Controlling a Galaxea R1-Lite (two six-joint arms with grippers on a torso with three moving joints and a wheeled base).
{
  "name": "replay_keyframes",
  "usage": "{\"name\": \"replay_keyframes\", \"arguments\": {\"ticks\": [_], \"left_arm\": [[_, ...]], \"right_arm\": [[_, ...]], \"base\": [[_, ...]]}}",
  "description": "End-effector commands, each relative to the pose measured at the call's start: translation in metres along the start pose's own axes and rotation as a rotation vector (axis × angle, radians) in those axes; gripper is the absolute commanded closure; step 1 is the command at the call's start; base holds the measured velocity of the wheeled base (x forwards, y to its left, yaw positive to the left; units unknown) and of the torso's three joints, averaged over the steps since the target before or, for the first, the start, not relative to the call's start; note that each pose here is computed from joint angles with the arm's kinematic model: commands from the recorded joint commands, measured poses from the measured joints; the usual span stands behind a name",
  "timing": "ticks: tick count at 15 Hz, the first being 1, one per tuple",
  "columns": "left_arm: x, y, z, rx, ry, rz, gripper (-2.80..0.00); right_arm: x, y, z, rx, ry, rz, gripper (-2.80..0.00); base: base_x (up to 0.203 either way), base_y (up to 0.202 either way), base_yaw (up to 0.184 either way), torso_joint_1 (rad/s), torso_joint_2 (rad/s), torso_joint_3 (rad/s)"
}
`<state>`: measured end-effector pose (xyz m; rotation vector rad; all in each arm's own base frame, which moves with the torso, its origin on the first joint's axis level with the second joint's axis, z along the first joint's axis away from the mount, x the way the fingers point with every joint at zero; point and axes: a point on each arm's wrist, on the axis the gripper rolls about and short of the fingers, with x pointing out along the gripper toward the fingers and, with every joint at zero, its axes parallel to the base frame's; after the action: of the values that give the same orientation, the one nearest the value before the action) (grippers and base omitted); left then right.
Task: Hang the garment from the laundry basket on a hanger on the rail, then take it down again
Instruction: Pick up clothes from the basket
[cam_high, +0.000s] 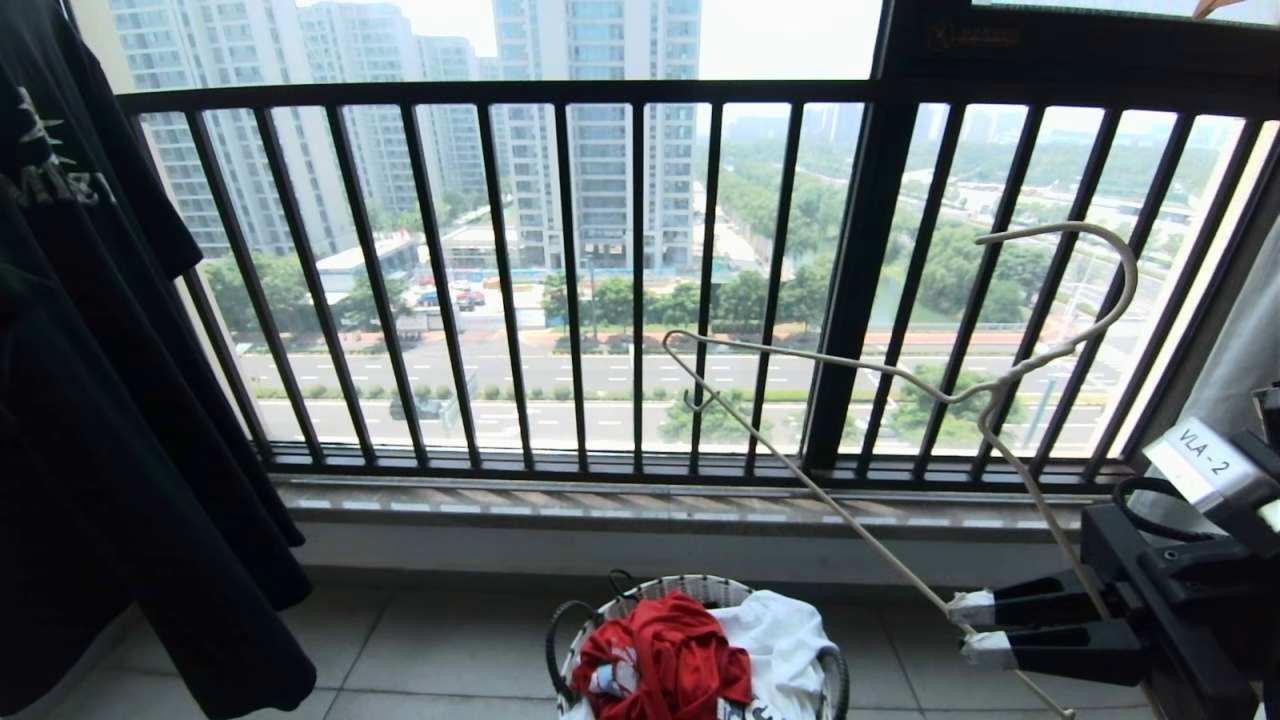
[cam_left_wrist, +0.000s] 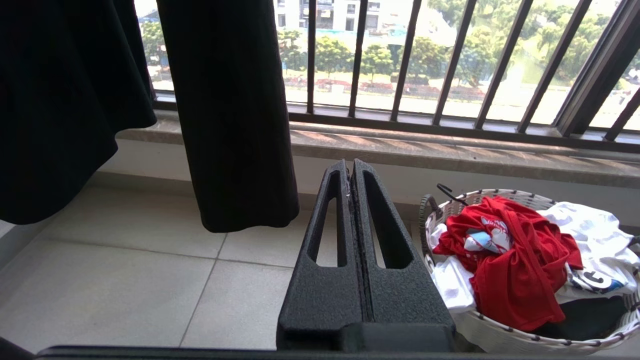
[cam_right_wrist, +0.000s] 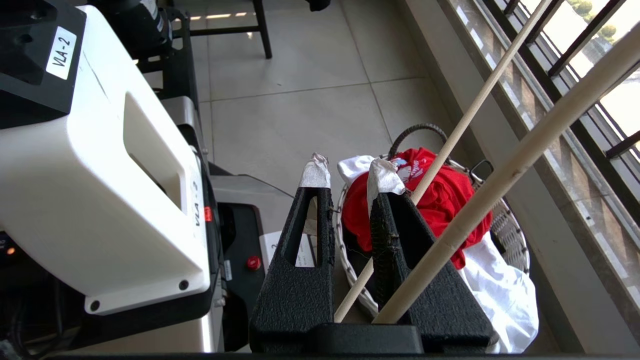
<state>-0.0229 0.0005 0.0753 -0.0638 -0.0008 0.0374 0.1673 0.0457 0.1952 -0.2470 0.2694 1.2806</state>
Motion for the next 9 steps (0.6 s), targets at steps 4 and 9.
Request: {"name": "replay_keyframes", "arguments": {"ticks": [4,9], "left_arm": [[0.0001,0.0,0.0,0.001,0.001,0.001,0.0],[0.0001,0.0002,0.0002,-0.011,-0.001,0.01,0.0]], "right_arm": [[-0.0085,0.0012,0.0036,-0.019,-0.015,-0.038,0.0],[-0.0121,0.0046,0.0067,-0.037,-0.024,-0.05,0.0]], "base": [[0.0,0.0,0.0,0.0,0.0,0.0],[0.0,0.0,0.0,0.0,0.0,0.0]]}}
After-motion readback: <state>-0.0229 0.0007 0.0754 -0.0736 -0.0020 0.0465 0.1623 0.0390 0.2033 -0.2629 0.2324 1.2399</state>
